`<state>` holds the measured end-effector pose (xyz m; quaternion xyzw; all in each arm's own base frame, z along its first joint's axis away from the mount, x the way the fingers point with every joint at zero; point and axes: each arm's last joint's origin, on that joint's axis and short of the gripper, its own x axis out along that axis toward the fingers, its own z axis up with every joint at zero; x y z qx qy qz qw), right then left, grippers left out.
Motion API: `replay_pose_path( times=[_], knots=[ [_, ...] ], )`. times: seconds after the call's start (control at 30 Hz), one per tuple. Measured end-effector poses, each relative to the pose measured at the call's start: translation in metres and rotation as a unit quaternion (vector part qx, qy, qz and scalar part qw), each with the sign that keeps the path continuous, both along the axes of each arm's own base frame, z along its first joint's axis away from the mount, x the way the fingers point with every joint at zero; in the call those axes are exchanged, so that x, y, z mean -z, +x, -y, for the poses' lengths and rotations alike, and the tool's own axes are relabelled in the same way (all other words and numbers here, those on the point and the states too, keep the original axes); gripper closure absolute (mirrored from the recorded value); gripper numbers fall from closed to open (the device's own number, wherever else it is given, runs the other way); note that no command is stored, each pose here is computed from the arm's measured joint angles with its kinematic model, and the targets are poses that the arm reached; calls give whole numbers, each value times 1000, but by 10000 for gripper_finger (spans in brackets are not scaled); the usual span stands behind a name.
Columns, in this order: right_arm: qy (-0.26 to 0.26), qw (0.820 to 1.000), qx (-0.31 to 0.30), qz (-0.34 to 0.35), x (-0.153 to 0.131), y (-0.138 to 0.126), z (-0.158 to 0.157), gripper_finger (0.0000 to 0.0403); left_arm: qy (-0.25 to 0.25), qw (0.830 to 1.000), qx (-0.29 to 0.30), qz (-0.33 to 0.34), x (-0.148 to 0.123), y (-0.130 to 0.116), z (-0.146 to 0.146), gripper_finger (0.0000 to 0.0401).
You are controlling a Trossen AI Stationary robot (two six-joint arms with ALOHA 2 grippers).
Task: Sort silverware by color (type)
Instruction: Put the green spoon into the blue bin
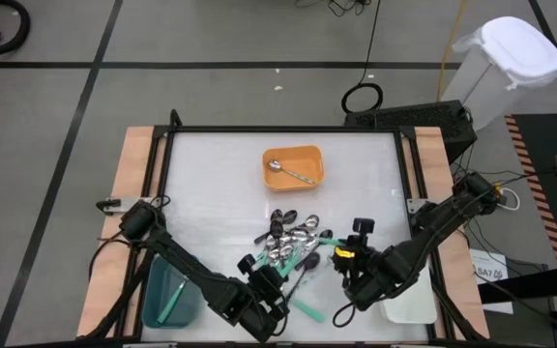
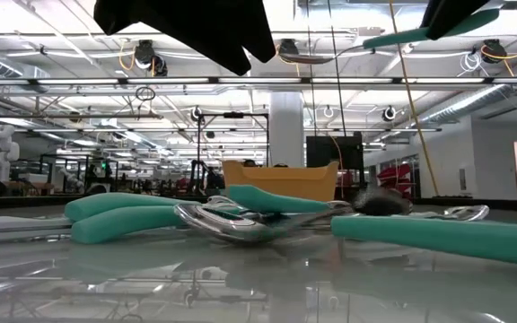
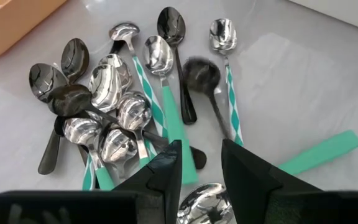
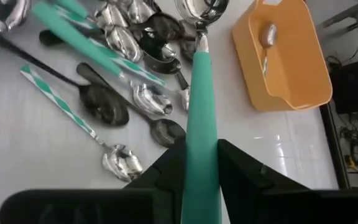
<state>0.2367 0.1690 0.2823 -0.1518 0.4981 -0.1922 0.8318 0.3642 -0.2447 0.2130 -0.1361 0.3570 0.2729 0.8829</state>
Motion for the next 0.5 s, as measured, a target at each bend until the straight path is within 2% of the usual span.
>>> replay_pose_path(
  times=[0.27, 0.5],
  knots=[
    [-16, 996, 15, 82, 9, -16, -19, 332, 5, 1000, 5, -3, 0, 0, 0, 288],
    [-19, 980, 9, 197, 23, -20, -36, 332, 8, 1000, -2, 0, 0, 7, -9, 288]
  ],
)
